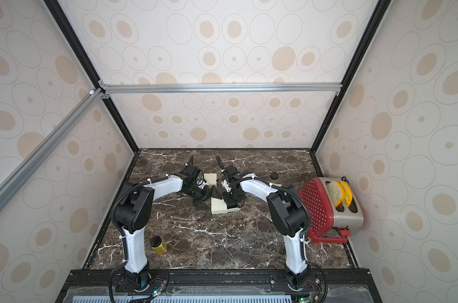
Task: Place the earrings into the drawer-style jewelry box
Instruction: Insert the earring into the inner lining, then adjust the earring in the inner lining.
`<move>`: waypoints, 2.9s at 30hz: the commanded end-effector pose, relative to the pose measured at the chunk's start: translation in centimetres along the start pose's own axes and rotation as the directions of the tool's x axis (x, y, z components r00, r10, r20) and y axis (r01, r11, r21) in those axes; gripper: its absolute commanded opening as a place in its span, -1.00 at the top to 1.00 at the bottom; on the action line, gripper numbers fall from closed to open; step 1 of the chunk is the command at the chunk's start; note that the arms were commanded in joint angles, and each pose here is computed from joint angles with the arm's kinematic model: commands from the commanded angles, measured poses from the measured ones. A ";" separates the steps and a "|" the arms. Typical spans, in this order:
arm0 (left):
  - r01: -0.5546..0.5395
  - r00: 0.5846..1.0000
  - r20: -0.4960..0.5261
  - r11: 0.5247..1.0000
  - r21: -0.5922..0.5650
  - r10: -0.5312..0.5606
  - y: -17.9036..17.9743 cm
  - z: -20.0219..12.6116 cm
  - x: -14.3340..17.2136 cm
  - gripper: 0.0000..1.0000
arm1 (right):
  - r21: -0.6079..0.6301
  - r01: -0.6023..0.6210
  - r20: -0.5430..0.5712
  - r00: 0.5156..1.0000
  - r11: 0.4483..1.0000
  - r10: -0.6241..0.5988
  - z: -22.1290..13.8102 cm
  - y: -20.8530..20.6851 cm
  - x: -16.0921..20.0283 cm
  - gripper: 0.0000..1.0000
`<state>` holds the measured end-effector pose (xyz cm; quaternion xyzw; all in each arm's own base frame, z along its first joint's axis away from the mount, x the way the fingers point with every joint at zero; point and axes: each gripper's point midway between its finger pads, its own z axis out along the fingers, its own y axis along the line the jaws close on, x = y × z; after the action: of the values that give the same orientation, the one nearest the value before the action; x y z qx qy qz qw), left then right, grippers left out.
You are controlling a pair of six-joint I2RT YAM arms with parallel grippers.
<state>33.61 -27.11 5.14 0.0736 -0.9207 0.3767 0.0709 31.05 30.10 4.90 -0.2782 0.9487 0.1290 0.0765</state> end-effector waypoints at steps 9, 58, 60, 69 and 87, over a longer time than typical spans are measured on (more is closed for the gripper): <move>-0.019 1.000 0.015 1.000 -0.002 0.019 -0.8 0.1 -0.4 -0.98 | 0.013 0.007 0.069 0.998 1.000 -0.008 -3.8 0.3 -0.6 0.39; -0.016 1.000 -0.011 1.000 0.000 0.016 -0.7 1.3 -0.2 -0.98 | 0.005 -0.065 -0.009 0.998 0.998 0.065 -0.4 -3.6 1.2 -0.40; -0.018 1.000 -0.010 1.000 0.001 0.018 -0.7 1.3 -0.3 -0.98 | -0.003 -0.061 -0.014 0.998 0.998 0.061 -0.4 -3.4 1.3 -0.40; -0.017 1.000 -0.013 1.000 0.003 0.017 -0.7 1.3 -0.3 -0.98 | -0.007 -0.060 -0.009 0.998 0.998 0.060 -1.3 -3.3 2.1 -0.37; -0.016 1.000 -0.014 1.000 0.002 0.016 -0.7 1.4 -0.3 -0.99 | -0.003 -0.057 0.010 0.998 0.998 0.057 -1.5 -3.7 1.3 -0.29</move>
<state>33.77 -28.13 5.18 0.0652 -0.9182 0.3846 0.0690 31.76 26.33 5.49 -0.2467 0.9556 0.1385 0.0822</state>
